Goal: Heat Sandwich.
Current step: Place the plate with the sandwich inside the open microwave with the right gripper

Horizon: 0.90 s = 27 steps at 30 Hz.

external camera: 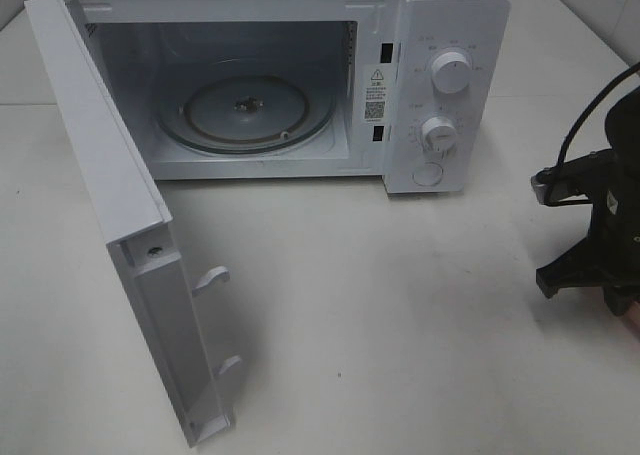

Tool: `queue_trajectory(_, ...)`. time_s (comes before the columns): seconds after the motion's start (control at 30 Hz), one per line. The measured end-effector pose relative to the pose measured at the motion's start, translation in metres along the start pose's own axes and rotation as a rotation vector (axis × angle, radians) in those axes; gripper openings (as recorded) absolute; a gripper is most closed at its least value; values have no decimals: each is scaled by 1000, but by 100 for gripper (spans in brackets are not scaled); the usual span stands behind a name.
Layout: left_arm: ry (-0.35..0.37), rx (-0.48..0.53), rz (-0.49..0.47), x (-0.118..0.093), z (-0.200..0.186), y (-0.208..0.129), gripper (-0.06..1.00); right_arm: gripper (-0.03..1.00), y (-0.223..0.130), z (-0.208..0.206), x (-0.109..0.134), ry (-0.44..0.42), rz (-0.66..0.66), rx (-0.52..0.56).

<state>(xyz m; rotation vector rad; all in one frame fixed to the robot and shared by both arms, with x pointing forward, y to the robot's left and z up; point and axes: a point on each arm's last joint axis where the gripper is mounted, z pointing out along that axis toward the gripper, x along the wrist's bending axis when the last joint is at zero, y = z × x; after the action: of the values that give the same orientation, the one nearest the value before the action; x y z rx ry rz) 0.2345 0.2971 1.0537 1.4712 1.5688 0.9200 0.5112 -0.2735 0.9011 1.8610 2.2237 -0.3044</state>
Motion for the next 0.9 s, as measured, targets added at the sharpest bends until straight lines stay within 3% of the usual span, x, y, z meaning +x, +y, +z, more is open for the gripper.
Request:
queue_trajectory(0.6, 0, 0, 0, 0, 0, 0, 97, 3, -12, -30, -8, -48, 21, -21)
queue_trajectory(0.9, 0, 0, 0, 0, 0, 0, 97, 3, -30, -49, 4, -61, -31, -35)
